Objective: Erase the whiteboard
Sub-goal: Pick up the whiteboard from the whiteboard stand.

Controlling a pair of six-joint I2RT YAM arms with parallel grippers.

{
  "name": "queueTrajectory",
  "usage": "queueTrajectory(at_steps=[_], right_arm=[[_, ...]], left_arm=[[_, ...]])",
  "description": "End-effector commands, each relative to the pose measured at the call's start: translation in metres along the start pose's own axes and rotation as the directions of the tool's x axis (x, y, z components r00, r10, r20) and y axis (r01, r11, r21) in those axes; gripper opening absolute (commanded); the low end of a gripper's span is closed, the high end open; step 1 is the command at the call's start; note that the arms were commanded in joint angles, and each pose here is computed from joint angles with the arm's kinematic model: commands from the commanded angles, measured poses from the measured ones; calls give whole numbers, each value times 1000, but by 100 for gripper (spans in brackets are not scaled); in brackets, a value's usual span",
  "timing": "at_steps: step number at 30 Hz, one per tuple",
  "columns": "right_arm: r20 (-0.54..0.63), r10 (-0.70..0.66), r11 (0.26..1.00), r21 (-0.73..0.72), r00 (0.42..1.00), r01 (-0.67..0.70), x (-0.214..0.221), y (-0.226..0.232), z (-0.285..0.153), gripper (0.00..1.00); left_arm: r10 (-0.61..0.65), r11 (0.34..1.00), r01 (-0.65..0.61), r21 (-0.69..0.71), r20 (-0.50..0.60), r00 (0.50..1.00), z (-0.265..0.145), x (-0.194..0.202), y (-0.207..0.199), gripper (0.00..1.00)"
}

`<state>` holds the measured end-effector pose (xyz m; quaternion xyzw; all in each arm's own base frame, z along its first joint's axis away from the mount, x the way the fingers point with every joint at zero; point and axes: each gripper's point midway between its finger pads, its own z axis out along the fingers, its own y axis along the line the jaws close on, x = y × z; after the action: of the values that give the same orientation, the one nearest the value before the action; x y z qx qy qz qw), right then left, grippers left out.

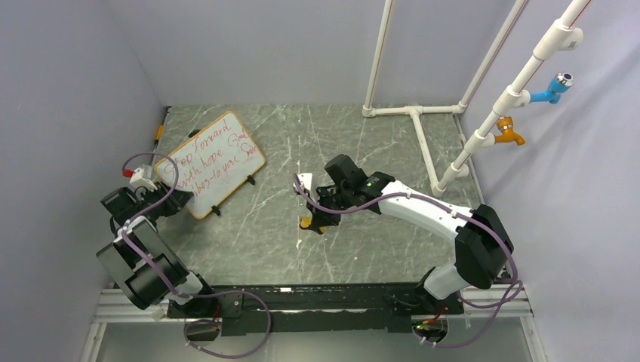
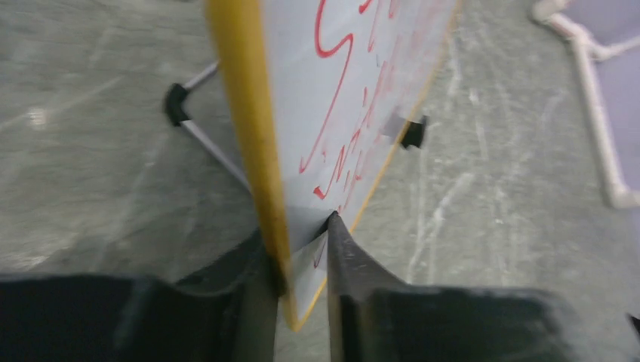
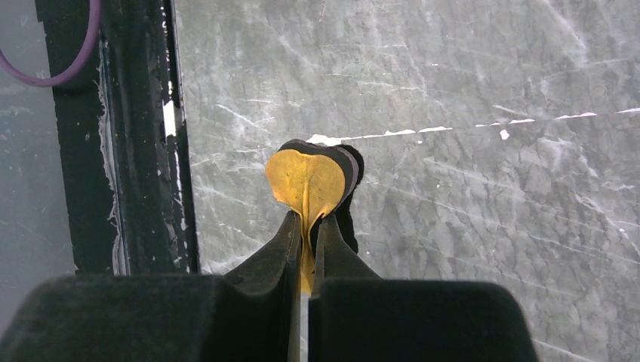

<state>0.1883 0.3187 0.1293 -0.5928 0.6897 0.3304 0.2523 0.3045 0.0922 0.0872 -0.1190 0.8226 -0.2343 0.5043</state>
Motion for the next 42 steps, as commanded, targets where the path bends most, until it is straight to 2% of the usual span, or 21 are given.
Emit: queueTrajectory(at_steps=[1, 2, 3, 13, 19, 20, 21, 28, 35, 42], right_arm=[[19, -30, 1000, 5, 999, 30, -6, -3, -1, 0], [17, -30, 1000, 6, 999, 30, -6, -4, -1, 0], [17, -30, 1000, 4, 999, 30, -6, -3, -1, 0], [26, -25, 1000, 7, 999, 25, -7, -5, -5, 0], [28, -10, 1000, 18, 1000, 9, -5, -11, -8, 0], [51, -24, 999, 31, 998, 22, -10, -17, -8, 0], [30, -3, 1000, 22, 1000, 3, -4, -14, -9, 0], [32, 15, 999, 38, 999, -17, 0, -24, -14, 0], [111, -13, 1000, -7, 994, 14, -5, -22, -36, 0], [155, -87, 992, 105, 984, 71, -18, -37, -64, 0]], left_arm=[[57, 993, -62, 97, 55, 997, 2, -18, -14, 13], [60, 993, -66, 100, 63, 996, 1, -20, -15, 3], [62, 992, -70, 106, 72, 995, 1, -22, -17, 0], [172, 970, -206, 126, 239, 956, -15, -69, -52, 0], [165, 967, -205, 152, 243, 956, -9, -90, -78, 0], [165, 965, -208, 158, 248, 954, -9, -97, -83, 5], [163, 965, -207, 159, 254, 953, -9, -103, -87, 0], [153, 954, -204, 218, 231, 961, -5, -124, -126, 0], [183, 905, -224, 361, 144, 972, 4, -95, -197, 0], [113, 840, -104, 532, 15, 993, 2, -25, -250, 0]])
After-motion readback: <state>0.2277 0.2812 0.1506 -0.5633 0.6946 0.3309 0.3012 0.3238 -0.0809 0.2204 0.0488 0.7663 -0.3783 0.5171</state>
